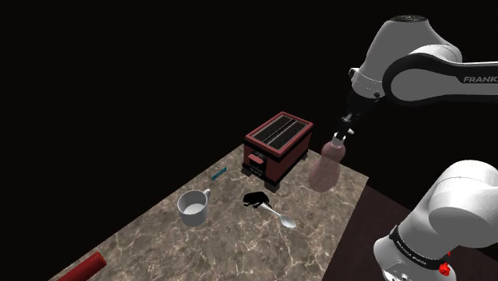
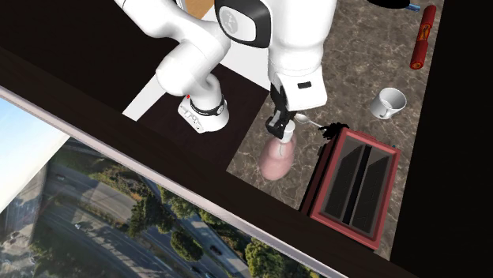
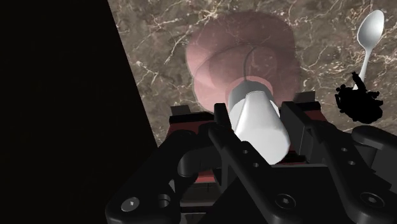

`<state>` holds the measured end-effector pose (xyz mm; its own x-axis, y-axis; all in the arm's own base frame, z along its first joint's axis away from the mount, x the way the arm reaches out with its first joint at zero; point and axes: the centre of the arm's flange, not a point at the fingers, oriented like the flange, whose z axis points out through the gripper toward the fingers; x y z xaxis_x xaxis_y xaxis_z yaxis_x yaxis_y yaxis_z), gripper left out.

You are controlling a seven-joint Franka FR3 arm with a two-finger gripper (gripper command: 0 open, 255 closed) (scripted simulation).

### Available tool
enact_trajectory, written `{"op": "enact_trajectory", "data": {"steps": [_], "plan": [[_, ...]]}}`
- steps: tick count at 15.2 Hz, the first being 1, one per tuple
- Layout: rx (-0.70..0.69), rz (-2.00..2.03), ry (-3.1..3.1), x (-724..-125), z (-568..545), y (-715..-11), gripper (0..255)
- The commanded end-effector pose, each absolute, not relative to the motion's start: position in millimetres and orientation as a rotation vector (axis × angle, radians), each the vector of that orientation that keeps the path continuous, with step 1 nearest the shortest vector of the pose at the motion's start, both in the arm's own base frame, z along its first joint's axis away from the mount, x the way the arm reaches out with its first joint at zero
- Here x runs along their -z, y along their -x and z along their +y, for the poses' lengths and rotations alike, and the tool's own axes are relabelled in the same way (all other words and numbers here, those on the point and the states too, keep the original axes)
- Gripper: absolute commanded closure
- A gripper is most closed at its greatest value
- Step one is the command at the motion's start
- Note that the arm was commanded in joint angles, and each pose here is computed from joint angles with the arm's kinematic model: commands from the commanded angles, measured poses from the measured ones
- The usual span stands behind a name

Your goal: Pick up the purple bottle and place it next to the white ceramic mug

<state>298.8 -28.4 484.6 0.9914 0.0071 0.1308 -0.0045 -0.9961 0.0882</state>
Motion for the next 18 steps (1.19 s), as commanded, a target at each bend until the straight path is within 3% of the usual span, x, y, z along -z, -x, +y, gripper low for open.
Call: {"op": "enact_trajectory", "data": {"steps": [1, 18], "plan": [[-0.202, 0.002, -3.046, -496.7, -27.5, -298.6, 255], [-0.202, 0.002, -3.046, -586.5, -27.5, -298.6, 255]]}}
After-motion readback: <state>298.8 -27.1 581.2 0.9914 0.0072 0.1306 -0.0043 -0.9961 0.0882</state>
